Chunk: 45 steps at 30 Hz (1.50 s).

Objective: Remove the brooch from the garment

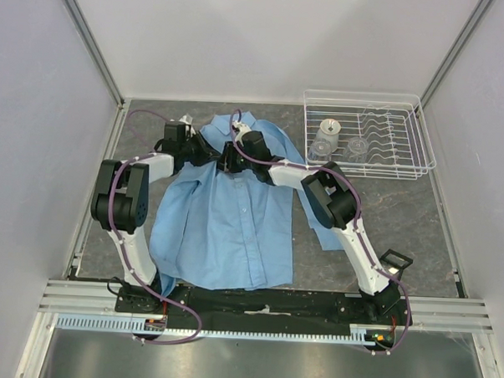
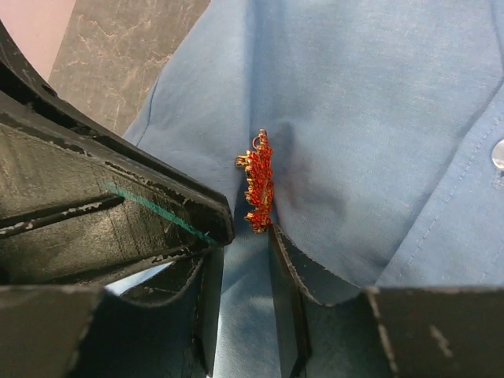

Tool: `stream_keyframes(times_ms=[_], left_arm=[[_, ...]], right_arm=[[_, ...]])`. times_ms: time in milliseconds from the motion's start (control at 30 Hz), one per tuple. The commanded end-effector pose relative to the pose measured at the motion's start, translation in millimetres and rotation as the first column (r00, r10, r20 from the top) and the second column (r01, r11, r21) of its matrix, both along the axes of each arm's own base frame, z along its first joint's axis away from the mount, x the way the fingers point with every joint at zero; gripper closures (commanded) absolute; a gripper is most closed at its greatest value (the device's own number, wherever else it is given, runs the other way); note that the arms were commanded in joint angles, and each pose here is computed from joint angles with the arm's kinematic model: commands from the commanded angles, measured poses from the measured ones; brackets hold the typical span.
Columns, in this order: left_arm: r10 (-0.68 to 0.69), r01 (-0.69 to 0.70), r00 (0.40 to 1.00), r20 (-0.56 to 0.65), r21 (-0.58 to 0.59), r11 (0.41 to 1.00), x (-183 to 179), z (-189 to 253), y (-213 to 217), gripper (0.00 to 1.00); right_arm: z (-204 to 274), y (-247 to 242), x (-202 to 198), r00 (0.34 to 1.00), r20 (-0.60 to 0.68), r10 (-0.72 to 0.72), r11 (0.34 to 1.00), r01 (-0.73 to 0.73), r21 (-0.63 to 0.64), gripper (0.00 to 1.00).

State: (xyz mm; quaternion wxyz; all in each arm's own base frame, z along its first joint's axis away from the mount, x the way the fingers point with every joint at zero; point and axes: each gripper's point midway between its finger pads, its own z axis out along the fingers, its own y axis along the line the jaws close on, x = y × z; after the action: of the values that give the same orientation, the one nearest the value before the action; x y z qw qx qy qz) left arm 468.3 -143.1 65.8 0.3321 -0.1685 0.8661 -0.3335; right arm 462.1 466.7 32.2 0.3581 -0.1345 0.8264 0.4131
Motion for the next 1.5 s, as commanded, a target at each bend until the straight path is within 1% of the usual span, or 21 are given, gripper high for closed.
stream_keyframes(times_ms=[0, 33, 67, 100, 133, 233, 367, 467, 567, 600, 700, 833, 900, 1100, 1233, 1467], left_arm=[[0.026, -0.026, 1.000, -0.013, 0.011, 1.000, 7, -1, -1, 0.74], [0.032, -0.031, 0.999, -0.027, 0.018, 0.999, 5, -5, 0, 0.75], [0.036, -0.035, 0.999, -0.032, 0.024, 0.999, 3, -7, 1, 0.74], [0.040, -0.038, 0.998, -0.042, 0.028, 0.999, 1, -11, 2, 0.74], [0.047, -0.045, 0.998, -0.043, 0.034, 0.998, 1, -12, 4, 0.75], [0.055, -0.053, 0.997, -0.055, 0.041, 0.998, -1, -18, 5, 0.75], [0.059, -0.056, 0.996, -0.069, 0.037, 0.998, -3, -25, 5, 0.77], [0.053, -0.051, 0.996, -0.066, 0.030, 0.998, -4, -25, 4, 0.78], [0.038, -0.037, 0.998, -0.056, 0.027, 0.999, -1, -23, 2, 0.73], [0.037, -0.035, 0.998, -0.049, 0.023, 0.999, 0, -21, 1, 0.69], [0.031, -0.030, 0.999, -0.028, 0.022, 0.999, 8, -15, 0, 0.66], [0.018, -0.018, 0.999, -0.030, -0.002, 1.000, 13, -12, -5, 0.64], [0.024, -0.024, 0.999, -0.024, -0.004, 1.000, 14, -9, -4, 0.60], [0.031, -0.031, 0.999, 0.009, 0.017, 0.999, 18, 4, 1, 0.58], [0.031, -0.031, 0.999, 0.025, 0.008, 0.999, 20, 13, 2, 0.57], [0.029, -0.029, 0.999, 0.038, -0.001, 1.000, 22, 20, 0, 0.56]], right_arm=[[13, -21, 6, 0.996, 0.029, -0.081, 0.996, 0.082, -0.037, 0.62], [14, -26, 5, 0.995, 0.023, -0.099, 0.995, 0.099, -0.031, 0.62], [22, -30, 11, 0.992, 0.042, -0.116, 0.993, 0.116, 0.006, 0.62], [30, -32, 10, 0.991, 0.034, -0.131, 0.991, 0.130, 0.034, 0.62], [23, -39, 8, 0.990, 0.017, -0.142, 0.990, 0.141, 0.029, 0.63], [31, -47, 7, 0.987, 0.024, -0.160, 0.985, 0.158, 0.071, 0.65], [41, -39, 6, 0.992, 0.040, -0.116, 0.986, 0.111, 0.127, 0.66], [44, -30, 6, 0.996, 0.041, -0.081, 0.984, 0.074, 0.164, 0.64], [41, -22, 7, 0.998, 0.041, -0.045, 0.984, 0.038, 0.173, 0.62], [38, -20, 7, 0.999, 0.038, -0.037, 0.984, 0.030, 0.175, 0.61], [38, -19, 5, 0.999, 0.036, -0.026, 0.983, 0.019, 0.182, 0.59], [41, -19, 6, 0.999, 0.047, -0.024, 0.982, 0.015, 0.188, 0.55], [39, -17, 5, 0.999, 0.045, -0.016, 0.982, 0.007, 0.188, 0.55], [38, -15, 4, 0.999, 0.044, -0.011, 0.981, 0.002, 0.196, 0.56], [34, -12, 4, 0.999, 0.035, -0.006, 0.981, -0.001, 0.193, 0.59], [32, -11, 4, 0.999, 0.034, -0.005, 0.984, -0.001, 0.176, 0.60]])
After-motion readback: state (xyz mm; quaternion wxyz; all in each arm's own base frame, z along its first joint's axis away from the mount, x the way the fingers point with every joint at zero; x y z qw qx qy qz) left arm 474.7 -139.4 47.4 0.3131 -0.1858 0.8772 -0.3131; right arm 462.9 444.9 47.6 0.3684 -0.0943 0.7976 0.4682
